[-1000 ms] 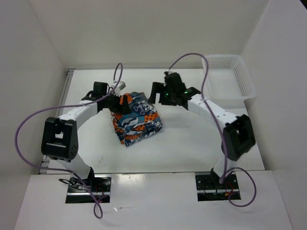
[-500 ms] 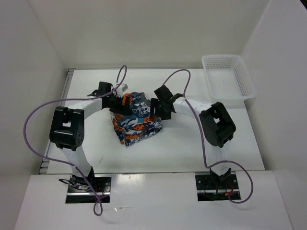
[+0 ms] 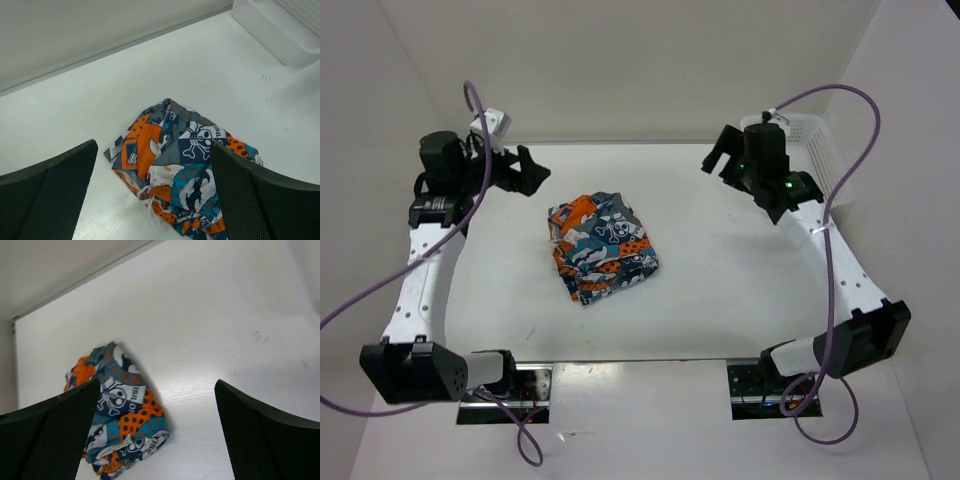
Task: Fold and stack the shorts
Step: Fold the shorts
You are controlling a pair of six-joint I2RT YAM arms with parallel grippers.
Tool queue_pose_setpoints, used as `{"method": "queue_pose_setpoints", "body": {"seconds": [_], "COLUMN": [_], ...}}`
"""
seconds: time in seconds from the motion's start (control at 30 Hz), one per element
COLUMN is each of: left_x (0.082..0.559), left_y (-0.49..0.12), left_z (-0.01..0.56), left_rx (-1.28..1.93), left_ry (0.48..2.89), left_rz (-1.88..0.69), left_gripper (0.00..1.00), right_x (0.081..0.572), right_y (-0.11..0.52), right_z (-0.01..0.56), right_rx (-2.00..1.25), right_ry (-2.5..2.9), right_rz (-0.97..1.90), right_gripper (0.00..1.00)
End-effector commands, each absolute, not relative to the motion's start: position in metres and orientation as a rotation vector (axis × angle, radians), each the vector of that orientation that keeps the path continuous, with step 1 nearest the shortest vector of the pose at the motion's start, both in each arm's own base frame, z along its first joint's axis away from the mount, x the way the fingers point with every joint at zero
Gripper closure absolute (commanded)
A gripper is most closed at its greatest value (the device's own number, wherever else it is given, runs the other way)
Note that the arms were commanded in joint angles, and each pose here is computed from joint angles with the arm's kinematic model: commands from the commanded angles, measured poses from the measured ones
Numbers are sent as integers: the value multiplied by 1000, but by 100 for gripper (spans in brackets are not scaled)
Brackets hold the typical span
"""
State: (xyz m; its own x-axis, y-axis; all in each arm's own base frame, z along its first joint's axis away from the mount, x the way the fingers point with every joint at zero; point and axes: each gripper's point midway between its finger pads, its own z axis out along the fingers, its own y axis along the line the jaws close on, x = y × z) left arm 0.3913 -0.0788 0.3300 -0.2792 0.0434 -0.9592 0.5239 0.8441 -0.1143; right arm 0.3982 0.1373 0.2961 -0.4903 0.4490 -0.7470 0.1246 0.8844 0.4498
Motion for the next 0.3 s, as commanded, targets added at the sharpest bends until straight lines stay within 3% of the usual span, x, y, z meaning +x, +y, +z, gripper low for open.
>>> {"method": "queue_pose_setpoints", "body": {"seconds": [0.0, 0.27], "left_x": [379, 366], "left_y": [-62, -47], "left_z": [319, 313], "left_rx": [392, 355], "left_ry": [1819, 1831], "left_rz": [-461, -449], "left_gripper": [1, 1], "right_x": [373, 339], "right_y": [96, 68], "right_z": [271, 282], "right_rx": [481, 538], "right_ry": [2136, 2052], "right_rz": [244, 216], "right_gripper": [0, 0]}}
